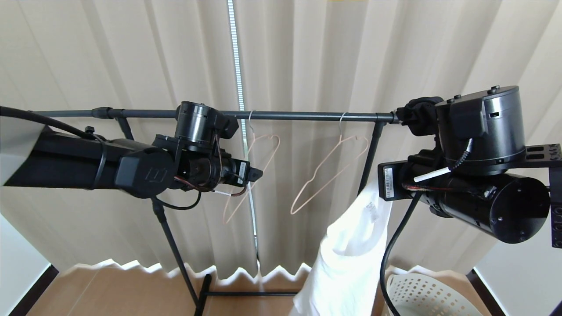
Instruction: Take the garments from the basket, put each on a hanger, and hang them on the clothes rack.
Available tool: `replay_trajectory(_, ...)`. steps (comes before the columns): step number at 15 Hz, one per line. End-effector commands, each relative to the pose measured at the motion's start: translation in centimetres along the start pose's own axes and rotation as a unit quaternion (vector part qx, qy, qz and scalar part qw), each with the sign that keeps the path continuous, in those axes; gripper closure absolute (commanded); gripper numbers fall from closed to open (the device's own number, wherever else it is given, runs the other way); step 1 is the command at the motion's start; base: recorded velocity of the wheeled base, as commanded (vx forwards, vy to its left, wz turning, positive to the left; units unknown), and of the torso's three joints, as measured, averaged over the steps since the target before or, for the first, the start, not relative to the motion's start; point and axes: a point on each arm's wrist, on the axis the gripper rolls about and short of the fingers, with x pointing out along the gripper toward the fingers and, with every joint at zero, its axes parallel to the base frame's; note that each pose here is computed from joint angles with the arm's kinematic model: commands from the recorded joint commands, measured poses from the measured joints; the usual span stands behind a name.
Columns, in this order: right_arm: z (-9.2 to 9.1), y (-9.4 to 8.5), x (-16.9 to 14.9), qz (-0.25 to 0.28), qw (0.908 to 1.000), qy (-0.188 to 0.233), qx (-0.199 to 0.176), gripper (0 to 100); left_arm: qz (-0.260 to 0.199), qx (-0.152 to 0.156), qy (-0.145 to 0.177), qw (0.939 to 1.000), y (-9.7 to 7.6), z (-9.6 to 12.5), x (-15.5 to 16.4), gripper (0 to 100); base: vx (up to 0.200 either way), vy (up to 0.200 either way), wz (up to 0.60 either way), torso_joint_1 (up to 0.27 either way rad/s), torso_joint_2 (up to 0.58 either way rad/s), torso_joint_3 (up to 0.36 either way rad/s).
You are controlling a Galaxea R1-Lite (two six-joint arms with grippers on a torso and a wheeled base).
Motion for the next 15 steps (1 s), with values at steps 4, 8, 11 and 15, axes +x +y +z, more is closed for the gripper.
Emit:
replay_trajectory(4,-0.1,0.0,0.0,0.0,1.0,0.001,0.0,100,0.008,0.002,0.028,0.9996,0.5,-1.3,5.3,0,0.0,0.0,0.0,0.0,0.0,0.0)
replay_trajectory(8,-0.1,0.0,0.0,0.0,1.0,0.001,0.0,100,0.001,-0.002,0.027,0.9996,1.0,-1.3,7.3,0,0.0,0.0,0.0,0.0,0.0,0.0)
replay_trajectory(11,-0.2,0.1,0.2,-0.001,1.0,0.003,-0.001,100,0.004,-0.004,0.03,0.9995,1.3,-1.5,7.9,0,0.0,0.0,0.0,0.0,0.0,0.0)
replay_trajectory(15,-0.1,0.1,0.2,-0.001,1.0,0.002,0.0,100,0.007,-0.007,0.034,0.9994,1.7,-1.8,8.2,0,0.0,0.0,0.0,0.0,0.0,0.0)
